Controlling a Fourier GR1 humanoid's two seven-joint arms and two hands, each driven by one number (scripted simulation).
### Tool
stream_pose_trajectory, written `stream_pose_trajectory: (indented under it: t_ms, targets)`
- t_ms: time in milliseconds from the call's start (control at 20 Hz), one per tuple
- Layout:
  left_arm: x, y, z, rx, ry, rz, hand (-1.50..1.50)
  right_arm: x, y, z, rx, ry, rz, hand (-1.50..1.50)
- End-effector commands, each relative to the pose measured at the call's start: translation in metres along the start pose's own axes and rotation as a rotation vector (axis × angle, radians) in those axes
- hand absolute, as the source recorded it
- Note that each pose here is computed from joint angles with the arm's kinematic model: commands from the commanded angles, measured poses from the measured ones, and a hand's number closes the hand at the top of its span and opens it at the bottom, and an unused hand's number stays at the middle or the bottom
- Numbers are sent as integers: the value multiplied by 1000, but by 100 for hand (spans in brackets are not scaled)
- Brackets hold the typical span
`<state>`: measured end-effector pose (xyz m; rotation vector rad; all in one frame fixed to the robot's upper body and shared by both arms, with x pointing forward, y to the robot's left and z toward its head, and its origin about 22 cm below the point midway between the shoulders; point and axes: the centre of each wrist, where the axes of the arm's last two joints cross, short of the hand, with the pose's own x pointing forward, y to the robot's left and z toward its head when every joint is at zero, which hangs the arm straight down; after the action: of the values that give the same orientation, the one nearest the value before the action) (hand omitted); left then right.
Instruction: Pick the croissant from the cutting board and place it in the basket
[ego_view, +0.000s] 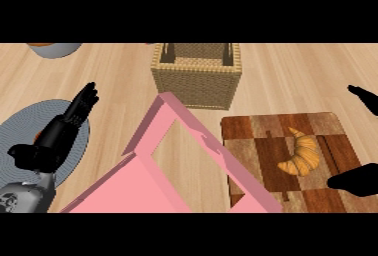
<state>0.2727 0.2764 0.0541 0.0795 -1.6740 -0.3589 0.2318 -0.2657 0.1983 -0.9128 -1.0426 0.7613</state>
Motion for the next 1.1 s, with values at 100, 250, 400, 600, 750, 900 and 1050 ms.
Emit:
stream_pose_trajectory:
  t_ms: [100,250,400,600,750,900,1050]
  targets:
    - [0,-18,-11,5,-7,-2,0,10,-32,49,62,91,8,-150]
    - [-3,-7,-6,-13,-9,4,0,3,-43,61,35,96,3,-150]
    - [-4,-19,-3,-11,-10,7,0,-3,-31,71,42,88,0,-150]
    - [15,-22,-19,-30,-27,2,0,-10,-28,51,6,102,-77,-150]
    - [4,2,-4,-23,-36,4,0,-36,-10,25,-10,98,-90,-150]
    - [2,-8,0,-31,-22,4,0,-38,4,50,-27,92,-121,-150]
    - [-7,2,-9,-31,-28,23,0,-44,35,26,-42,85,-119,-150]
